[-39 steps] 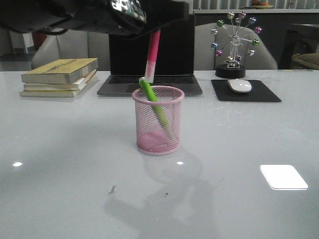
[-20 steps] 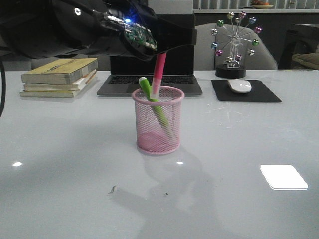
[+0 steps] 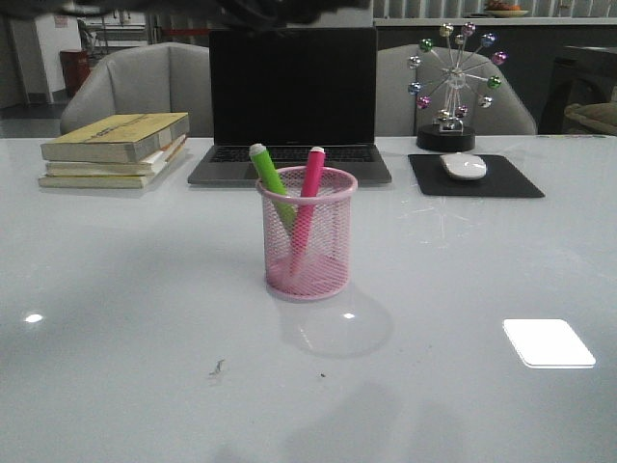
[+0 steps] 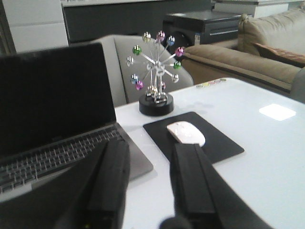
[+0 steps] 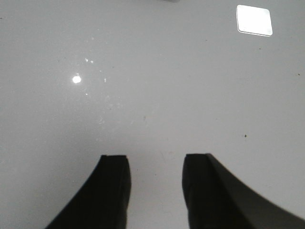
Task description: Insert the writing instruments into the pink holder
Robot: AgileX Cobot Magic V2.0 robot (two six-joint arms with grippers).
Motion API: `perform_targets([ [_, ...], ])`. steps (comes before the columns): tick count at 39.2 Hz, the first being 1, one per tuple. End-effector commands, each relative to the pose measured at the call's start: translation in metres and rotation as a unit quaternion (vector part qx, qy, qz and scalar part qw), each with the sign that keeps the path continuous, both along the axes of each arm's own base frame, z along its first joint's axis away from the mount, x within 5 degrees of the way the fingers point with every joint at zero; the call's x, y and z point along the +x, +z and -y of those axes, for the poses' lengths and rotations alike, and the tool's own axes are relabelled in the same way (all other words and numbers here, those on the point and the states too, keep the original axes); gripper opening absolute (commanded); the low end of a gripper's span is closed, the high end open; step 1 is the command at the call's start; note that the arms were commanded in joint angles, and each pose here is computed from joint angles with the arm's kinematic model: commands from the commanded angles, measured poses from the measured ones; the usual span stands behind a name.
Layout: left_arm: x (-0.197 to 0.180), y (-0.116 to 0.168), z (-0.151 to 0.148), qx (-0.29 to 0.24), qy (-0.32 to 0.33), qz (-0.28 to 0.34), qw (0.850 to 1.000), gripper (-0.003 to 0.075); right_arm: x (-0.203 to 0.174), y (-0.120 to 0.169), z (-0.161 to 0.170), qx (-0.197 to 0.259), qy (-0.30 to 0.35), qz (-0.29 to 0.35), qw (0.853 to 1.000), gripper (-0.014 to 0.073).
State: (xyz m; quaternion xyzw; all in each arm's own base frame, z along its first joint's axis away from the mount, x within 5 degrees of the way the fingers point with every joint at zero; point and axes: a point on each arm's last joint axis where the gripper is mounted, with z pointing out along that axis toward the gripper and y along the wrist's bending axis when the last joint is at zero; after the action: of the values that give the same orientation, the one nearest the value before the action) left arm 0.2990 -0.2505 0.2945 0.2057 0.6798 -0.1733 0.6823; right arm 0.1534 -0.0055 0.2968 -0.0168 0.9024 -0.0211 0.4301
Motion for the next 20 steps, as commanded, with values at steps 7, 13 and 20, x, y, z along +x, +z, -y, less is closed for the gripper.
perform_targets([
  [7,-0.024,0.101,-0.069,-0.041,0.038,0.084,0.995,0.0311,0.004,0.016,0.002,-0.006,-0.003,0.056,0.998,0.0393],
  [13,-0.034,0.132,-0.116,-0.052,0.082,0.105,0.99,0.0311,0.004,0.016,0.002,-0.006,-0.003,0.056,0.998,0.0393],
  [20,-0.056,0.152,-0.169,-0.029,0.121,0.072,0.99,0.0311,0.004,0.016,0.002,-0.006,-0.003,0.056,0.998,0.0393],
])
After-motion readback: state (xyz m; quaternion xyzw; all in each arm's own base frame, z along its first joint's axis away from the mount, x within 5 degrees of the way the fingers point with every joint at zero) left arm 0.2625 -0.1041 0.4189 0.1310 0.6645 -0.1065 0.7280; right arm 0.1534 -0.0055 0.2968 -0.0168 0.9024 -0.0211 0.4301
